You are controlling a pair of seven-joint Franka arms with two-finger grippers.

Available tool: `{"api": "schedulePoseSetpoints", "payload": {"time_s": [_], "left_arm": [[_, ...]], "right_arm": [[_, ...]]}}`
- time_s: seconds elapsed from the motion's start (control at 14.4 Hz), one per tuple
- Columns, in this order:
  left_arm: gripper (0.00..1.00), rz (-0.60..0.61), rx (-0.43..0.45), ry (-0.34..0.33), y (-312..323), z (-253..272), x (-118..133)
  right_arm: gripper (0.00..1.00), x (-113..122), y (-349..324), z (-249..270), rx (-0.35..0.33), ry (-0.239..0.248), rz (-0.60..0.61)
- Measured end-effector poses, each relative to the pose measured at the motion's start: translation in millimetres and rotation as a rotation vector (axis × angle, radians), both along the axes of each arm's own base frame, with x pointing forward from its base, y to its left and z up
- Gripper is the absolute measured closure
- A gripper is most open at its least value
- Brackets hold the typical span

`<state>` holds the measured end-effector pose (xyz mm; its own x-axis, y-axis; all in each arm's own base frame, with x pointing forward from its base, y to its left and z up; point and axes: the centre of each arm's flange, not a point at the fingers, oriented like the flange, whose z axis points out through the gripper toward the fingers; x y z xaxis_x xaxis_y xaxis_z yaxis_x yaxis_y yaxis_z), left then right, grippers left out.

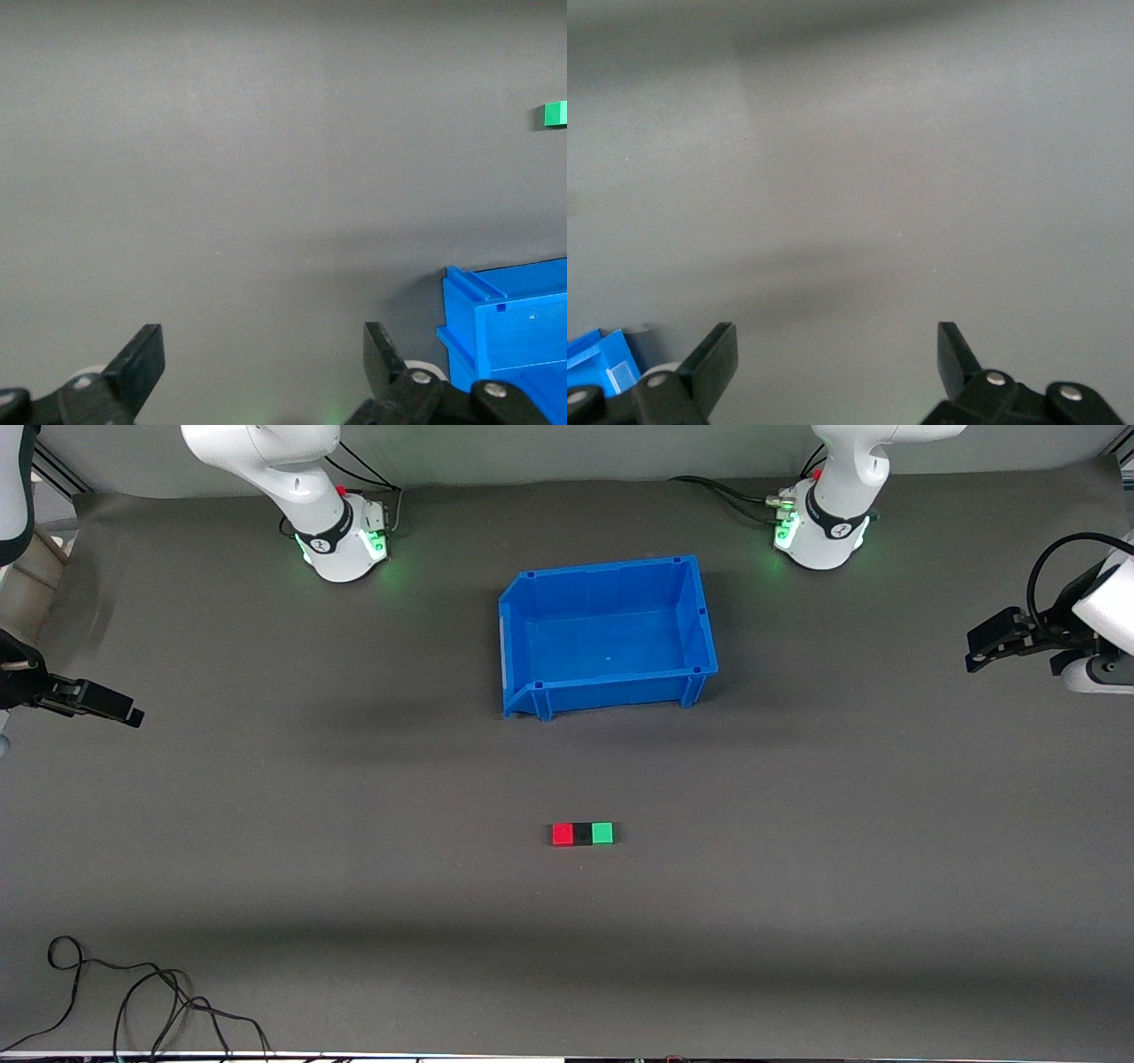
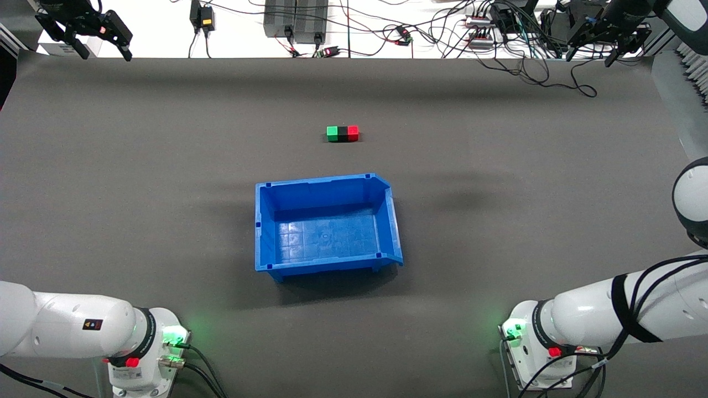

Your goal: Attach green and red cubes to black cube

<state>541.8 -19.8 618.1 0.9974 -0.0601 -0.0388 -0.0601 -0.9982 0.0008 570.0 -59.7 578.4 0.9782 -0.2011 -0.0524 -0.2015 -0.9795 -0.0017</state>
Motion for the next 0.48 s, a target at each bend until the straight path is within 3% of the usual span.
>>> {"api": "schedulePoseSetpoints", "payload": {"time_s": [0.48], "left_arm": [[0.00,0.000,0.007,0.005,1.0,-0.4,-0.5]], "right_arm": [[0.00,-0.1,-1.3,0.3,0.000,-0.001,-0.002]]}}
